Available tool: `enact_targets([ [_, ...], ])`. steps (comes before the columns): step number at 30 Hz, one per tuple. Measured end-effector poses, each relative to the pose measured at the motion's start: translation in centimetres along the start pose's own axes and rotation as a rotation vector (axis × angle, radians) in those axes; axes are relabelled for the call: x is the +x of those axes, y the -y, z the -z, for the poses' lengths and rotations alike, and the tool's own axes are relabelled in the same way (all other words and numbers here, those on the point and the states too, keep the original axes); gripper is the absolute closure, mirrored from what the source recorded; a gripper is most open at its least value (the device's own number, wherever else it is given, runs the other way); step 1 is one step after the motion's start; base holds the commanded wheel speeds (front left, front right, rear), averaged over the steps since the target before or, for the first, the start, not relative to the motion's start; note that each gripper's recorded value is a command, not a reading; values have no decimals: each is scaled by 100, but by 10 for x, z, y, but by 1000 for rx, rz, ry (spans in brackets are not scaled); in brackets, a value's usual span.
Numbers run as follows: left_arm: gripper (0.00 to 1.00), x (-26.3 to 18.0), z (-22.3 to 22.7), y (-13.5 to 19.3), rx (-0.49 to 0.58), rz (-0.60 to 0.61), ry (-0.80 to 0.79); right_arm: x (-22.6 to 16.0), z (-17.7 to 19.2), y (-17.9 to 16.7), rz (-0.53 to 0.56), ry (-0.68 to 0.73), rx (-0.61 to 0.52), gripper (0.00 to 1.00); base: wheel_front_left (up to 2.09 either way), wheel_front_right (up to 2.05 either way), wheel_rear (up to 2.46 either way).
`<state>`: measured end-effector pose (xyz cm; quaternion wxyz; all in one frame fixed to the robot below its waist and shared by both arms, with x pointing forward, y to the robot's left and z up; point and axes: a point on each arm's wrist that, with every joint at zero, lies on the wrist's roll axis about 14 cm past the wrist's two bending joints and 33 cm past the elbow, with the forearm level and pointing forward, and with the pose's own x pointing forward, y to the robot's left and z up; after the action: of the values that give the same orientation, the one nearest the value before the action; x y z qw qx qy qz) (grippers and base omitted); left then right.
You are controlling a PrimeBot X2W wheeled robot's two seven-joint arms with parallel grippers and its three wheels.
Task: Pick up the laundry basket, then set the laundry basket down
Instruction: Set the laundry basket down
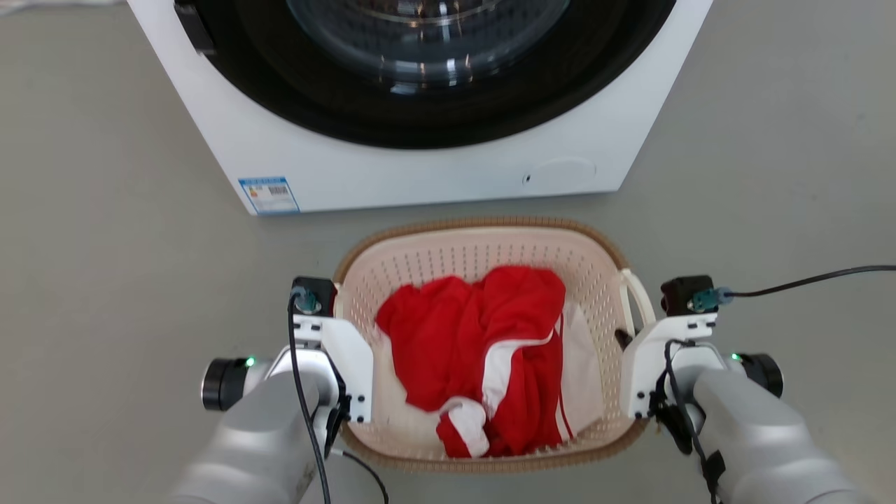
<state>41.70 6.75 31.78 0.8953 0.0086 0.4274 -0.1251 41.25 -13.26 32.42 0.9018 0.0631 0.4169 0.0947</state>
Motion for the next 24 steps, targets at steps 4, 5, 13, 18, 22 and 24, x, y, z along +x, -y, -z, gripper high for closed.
enact_targets([
  [4, 100, 13, -7, -5, 3, -8, 19, 14, -6, 4, -1, 21, -2, 100, 0, 0, 0],
  [5, 100, 17, -9, -6, 4, -15, 28, 18, -8, 5, -3, 28, -3, 100, 0, 0, 0],
  [13, 100, 51, -12, -14, 13, -22, 39, 53, -13, 14, -10, 46, 3, 100, 0, 0, 0],
  [18, 100, 72, -10, -19, 6, -34, 39, 73, -13, 21, -15, 58, -12, 100, 0, 0, 0],
  [22, 100, 83, -10, -21, 11, -42, 43, 84, -12, 24, -16, 58, -14, 100, 0, 0, 0],
  [24, 100, 90, -9, -22, 9, -42, 44, 91, -12, 26, -15, 62, -10, 100, 0, 0, 0],
])
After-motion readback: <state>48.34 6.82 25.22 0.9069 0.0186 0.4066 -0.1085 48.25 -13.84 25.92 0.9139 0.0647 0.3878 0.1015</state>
